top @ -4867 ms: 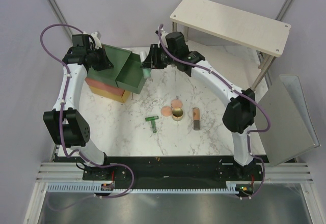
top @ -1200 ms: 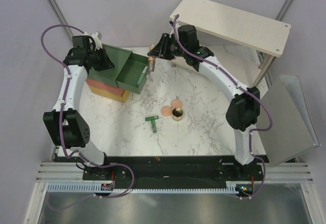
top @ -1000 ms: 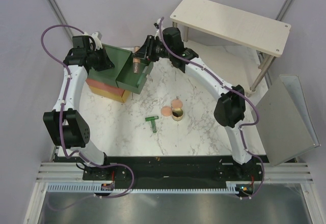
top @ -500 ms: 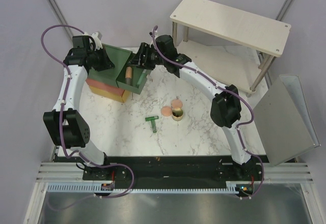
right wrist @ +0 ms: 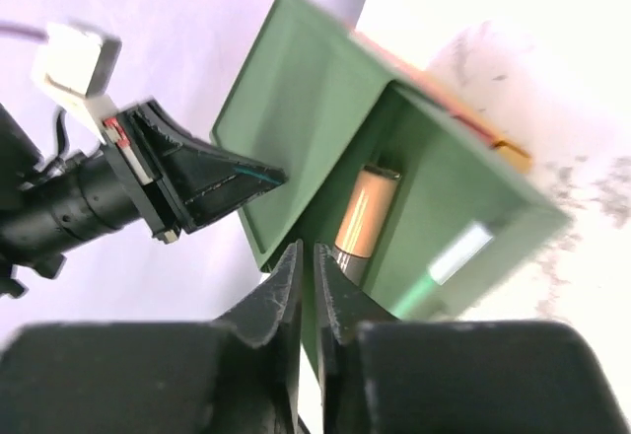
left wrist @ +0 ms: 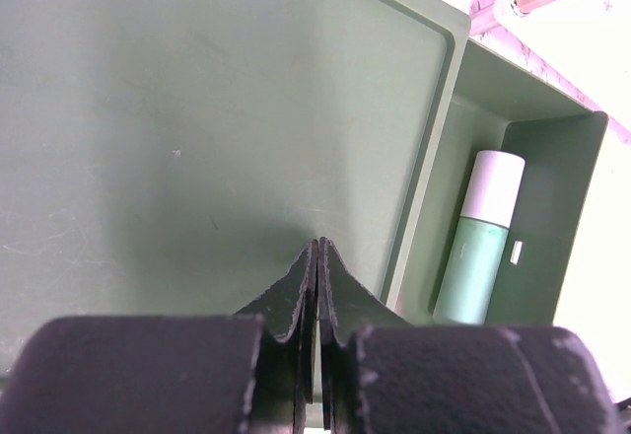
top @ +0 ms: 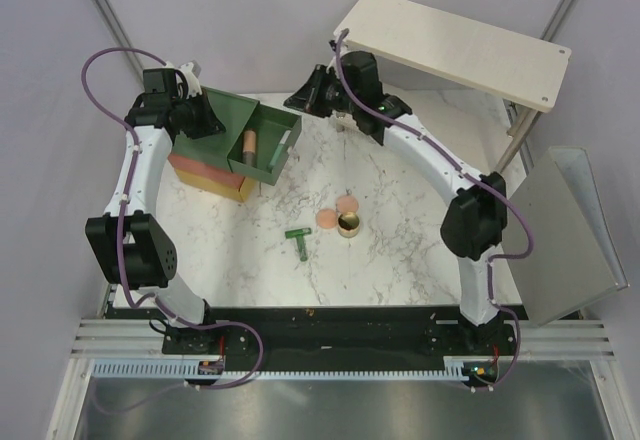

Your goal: Organize the makeup

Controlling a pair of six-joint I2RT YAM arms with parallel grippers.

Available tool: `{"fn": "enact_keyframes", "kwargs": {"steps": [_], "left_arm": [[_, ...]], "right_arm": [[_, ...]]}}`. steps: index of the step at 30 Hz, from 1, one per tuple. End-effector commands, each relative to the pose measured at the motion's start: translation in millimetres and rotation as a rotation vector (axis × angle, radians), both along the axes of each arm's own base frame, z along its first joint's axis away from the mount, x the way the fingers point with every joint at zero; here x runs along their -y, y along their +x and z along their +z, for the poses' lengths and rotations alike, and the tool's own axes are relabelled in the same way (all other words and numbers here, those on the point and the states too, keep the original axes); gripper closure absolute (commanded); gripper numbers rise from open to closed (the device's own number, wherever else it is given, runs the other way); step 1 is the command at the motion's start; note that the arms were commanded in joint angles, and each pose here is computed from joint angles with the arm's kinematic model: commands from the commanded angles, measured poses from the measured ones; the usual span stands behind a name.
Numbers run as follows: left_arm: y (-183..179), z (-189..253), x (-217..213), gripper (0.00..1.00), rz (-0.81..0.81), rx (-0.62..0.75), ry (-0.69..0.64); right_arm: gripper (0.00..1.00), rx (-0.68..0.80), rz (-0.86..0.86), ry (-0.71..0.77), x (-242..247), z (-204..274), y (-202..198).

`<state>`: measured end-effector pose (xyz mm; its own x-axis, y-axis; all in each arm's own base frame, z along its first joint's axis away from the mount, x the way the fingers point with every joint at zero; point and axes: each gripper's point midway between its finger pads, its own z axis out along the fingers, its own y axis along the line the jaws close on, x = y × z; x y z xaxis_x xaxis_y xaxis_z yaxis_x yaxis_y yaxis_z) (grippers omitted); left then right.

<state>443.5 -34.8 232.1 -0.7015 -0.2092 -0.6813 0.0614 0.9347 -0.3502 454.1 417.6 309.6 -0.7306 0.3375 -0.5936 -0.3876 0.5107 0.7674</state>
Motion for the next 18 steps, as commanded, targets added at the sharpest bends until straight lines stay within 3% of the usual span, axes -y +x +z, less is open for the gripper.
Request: {"fn": "enact_keyframes", "kwargs": {"steps": [1, 6, 9, 18], "left_arm": [[-38.1, -73.8, -9.3, 0.94, 0.003, -0.297, 0.061], [-40.2, -75.4, -10.1, 0.94, 0.003, -0.303, 0.063], [-42.4, -76.9, -10.0, 0.94, 0.001, -0.307, 0.067], [-45.0, -78.3, -9.7, 0.94, -0.003, -0.312, 0.068]], "right_arm": [[0.91, 0.03, -0.066, 0.015, 49.6, 18.4, 4.5], [1.0, -0.106, -0.026, -0.035, 62.3, -40.2, -14.1], [1.0, -0.173, -0.004, -0.052, 61.9, -67.0, -24.8], [1.0, -0.243, 0.053, -0.065, 48.0, -97.7, -30.8]]}}
